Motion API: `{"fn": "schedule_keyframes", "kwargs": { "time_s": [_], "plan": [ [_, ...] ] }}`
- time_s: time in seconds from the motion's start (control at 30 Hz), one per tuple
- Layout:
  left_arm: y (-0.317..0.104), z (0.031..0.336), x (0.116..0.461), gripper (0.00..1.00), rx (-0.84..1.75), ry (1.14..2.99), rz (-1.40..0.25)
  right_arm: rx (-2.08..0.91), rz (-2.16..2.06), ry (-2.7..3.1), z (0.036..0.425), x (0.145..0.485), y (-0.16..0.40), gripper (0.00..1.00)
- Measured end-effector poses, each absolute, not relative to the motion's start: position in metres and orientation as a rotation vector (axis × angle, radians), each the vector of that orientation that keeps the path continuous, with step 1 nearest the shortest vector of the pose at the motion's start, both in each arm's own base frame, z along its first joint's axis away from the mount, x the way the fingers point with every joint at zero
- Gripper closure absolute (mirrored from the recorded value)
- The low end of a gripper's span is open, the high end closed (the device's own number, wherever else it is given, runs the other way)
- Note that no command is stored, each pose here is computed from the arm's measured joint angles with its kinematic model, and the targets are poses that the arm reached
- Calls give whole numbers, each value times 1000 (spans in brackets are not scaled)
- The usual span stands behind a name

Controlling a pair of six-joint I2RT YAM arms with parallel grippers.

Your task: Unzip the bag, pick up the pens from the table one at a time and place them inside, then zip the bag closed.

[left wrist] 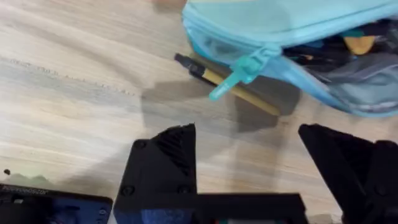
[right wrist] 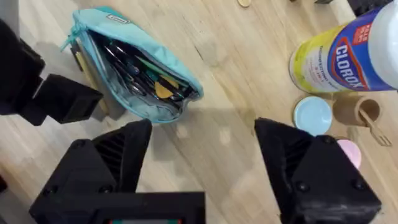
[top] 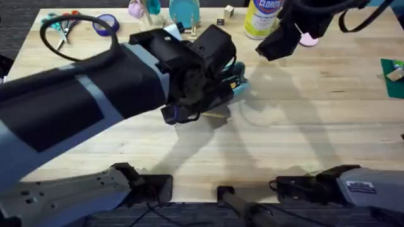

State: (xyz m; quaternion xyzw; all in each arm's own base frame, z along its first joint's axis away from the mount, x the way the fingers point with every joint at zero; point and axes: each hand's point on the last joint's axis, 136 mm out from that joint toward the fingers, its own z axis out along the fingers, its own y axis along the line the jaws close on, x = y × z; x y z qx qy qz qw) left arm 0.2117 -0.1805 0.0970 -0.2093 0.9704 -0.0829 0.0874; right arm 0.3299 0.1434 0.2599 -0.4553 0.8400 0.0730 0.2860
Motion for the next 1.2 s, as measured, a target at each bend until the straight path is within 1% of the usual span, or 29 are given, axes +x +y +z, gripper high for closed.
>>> {"fn": "schedule_keyframes", "kwargs": {
  "time_s": [0.3, 0.6, 0.87, 1.0, 1.2],
  "plan": [
    [-182, 91, 214, 8, -683, 2866, -272, -1217, 195, 2245, 260, 330, 143, 3],
    [-180, 64, 212, 8, -708, 2848, -289, -1217, 195, 2244, 260, 330, 143, 3],
    [-182, 61, 222, 8, -707, 2795, -321, -1216, 194, 2242, 260, 331, 144, 3],
    [-181, 57, 221, 8, -708, 2799, -308, -1216, 194, 2241, 261, 331, 144, 3],
    [-180, 42, 222, 8, -712, 2823, -245, -1215, 193, 2239, 261, 331, 144, 3]
  ]
}}
